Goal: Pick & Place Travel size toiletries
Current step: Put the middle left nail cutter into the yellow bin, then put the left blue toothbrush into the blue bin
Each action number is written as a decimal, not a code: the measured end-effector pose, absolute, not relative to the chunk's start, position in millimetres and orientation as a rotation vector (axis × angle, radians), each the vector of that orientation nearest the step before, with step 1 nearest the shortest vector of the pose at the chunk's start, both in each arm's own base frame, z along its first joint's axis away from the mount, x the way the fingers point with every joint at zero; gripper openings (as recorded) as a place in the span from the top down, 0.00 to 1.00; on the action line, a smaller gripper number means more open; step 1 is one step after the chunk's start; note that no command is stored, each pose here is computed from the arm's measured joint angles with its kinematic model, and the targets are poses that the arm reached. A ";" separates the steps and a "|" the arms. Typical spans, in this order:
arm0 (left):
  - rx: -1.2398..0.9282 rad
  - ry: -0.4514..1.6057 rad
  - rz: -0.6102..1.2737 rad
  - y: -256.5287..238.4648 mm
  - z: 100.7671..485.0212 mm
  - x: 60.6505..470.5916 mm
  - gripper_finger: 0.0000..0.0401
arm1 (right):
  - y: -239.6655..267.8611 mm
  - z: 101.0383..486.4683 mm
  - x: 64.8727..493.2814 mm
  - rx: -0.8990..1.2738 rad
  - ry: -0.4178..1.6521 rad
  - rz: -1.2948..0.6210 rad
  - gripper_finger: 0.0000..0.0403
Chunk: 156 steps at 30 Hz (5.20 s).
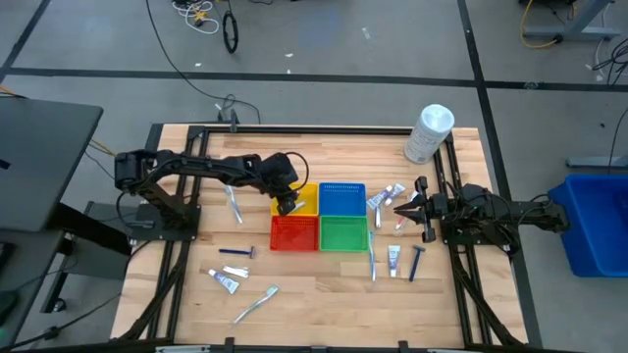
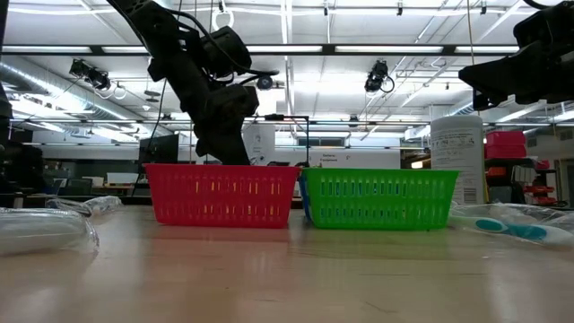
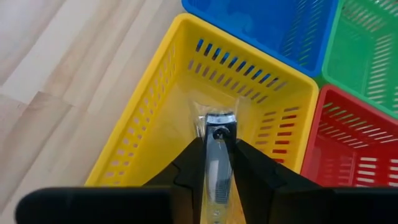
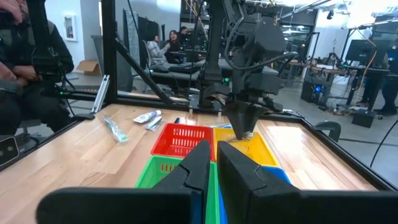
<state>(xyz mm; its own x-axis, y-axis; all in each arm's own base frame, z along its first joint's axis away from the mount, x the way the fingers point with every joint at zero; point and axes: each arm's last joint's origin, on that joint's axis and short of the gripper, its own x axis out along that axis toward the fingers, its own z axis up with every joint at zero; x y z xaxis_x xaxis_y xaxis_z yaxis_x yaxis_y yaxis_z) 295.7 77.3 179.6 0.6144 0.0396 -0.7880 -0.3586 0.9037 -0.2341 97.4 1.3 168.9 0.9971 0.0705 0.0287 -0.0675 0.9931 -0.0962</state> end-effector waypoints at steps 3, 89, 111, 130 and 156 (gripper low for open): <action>-0.392 0.885 0.237 77.2 179.6 295.7 0.79 | 1.3 168.9 97.3 -0.095 -0.032 0.068 0.90; -1.046 0.842 1.202 49.4 206.3 189.1 0.87 | 1.3 168.8 97.4 -0.095 -0.032 0.069 0.90; -1.078 0.762 1.534 76.5 177.4 161.0 0.51 | 1.3 168.9 97.3 -0.095 -0.032 0.069 0.90; -1.078 0.805 1.668 82.1 149.6 173.7 0.50 | 1.3 168.9 97.3 -0.095 -0.032 0.069 0.90; -1.149 0.696 1.667 77.0 123.2 172.2 0.50 | 1.3 168.9 97.3 -0.095 -0.032 0.069 0.90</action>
